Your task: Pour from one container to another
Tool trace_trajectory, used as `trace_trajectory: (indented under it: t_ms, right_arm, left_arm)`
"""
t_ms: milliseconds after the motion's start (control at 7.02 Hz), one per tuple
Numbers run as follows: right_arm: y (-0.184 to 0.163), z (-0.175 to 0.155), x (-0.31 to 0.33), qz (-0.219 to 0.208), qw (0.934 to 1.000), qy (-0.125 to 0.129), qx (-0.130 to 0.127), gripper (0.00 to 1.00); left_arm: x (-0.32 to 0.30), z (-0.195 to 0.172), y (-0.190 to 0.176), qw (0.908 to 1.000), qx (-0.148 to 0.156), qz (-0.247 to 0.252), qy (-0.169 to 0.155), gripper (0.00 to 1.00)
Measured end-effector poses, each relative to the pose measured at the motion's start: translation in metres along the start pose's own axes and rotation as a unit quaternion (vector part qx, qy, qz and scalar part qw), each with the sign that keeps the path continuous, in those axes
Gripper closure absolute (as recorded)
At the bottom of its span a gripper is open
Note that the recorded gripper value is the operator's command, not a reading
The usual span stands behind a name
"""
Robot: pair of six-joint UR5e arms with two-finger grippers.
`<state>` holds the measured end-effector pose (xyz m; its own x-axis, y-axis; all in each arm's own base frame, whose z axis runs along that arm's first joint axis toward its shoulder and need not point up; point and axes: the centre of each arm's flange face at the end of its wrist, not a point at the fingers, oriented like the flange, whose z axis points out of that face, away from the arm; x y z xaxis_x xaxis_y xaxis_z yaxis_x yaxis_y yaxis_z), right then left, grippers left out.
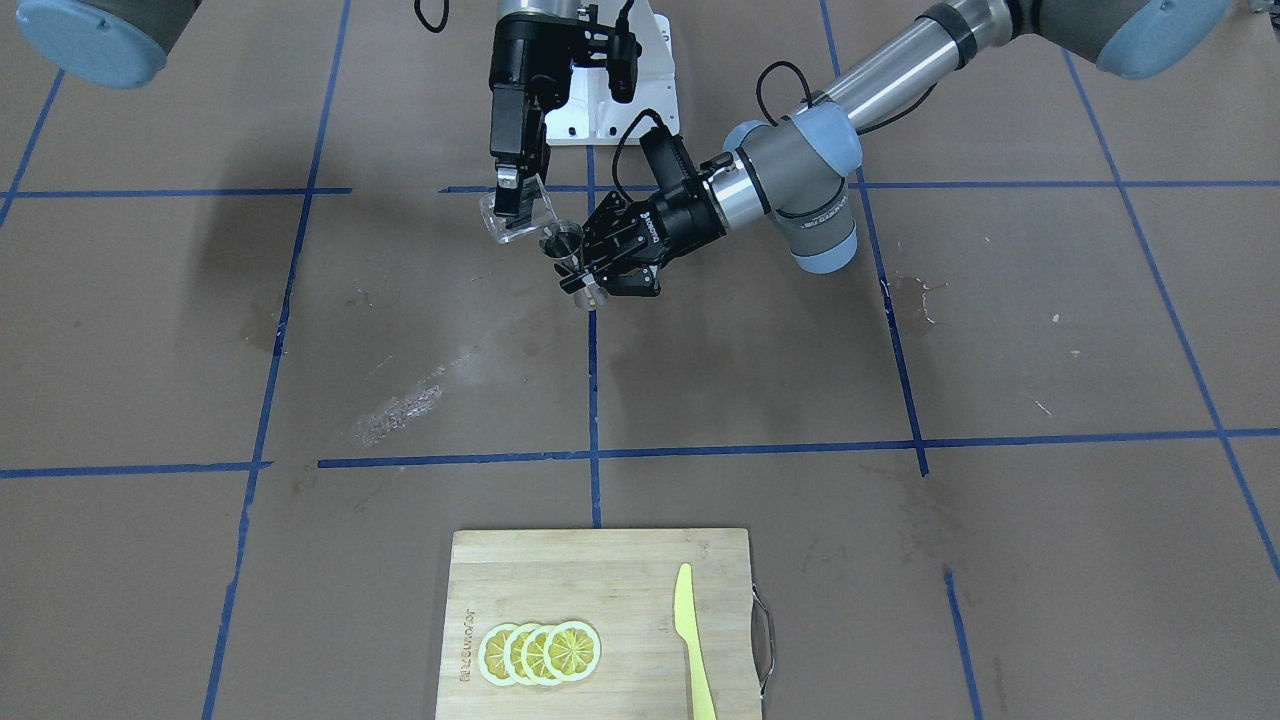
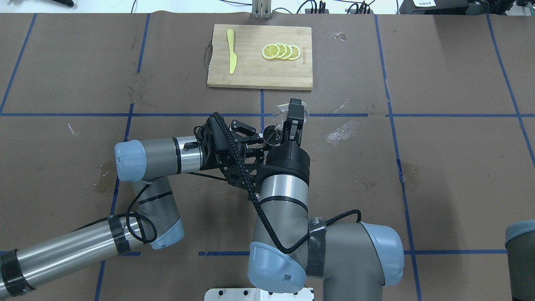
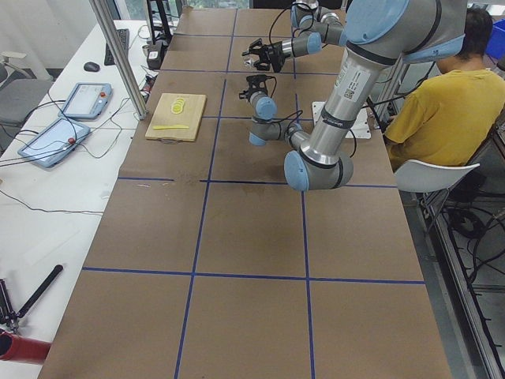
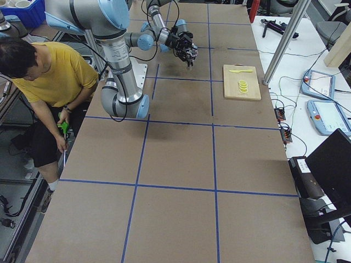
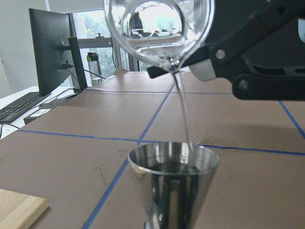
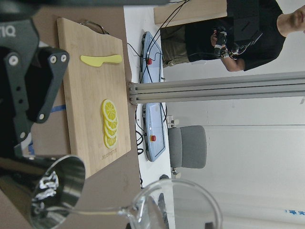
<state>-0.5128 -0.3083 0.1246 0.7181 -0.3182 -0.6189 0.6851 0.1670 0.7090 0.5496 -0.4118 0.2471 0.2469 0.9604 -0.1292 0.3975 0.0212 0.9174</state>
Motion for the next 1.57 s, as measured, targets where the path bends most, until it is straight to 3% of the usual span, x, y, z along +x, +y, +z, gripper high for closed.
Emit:
trace_trajectory:
  t_ms: [285,570,712,997,1140,1567]
  right_arm:
    - [-0.001,-0.002,0.008,0.027,0.9996,-0.004,0.009,1.0]
    - [-0.001,-0.004,0.021,0.101,0.994,-0.02,0.037,1.0]
    - [0.0,-0.005,0.027,0.147,0.9875,-0.034,0.047,1.0]
    - [0.014,-0.003,0.039,0.241,0.9673,-0.06,0.049,1.0]
    - [0.024,0.006,0.043,0.26,0.9628,-0.06,0.043,1.0]
    - [0.048,0.044,0.066,0.275,0.9601,-0.046,0.023,1.0]
  left_arm:
    - [0.0,0.0,0.0,1.0,0.0,0.0,0.0,1.0]
    - [0.0,-0.001,0.0,1.0,0.001,0.0,0.0,1.0]
    - [-0.001,-0.001,0.0,1.0,0.001,0.0,0.0,1.0]
    - [-0.001,-0.003,-0.002,1.0,0.002,0.001,-0.001,1.0]
    - [-0.002,-0.003,-0.003,1.0,0.004,0.001,-0.001,1.0]
    - [-0.011,-0.018,-0.007,0.9999,0.009,0.001,-0.008,1.0]
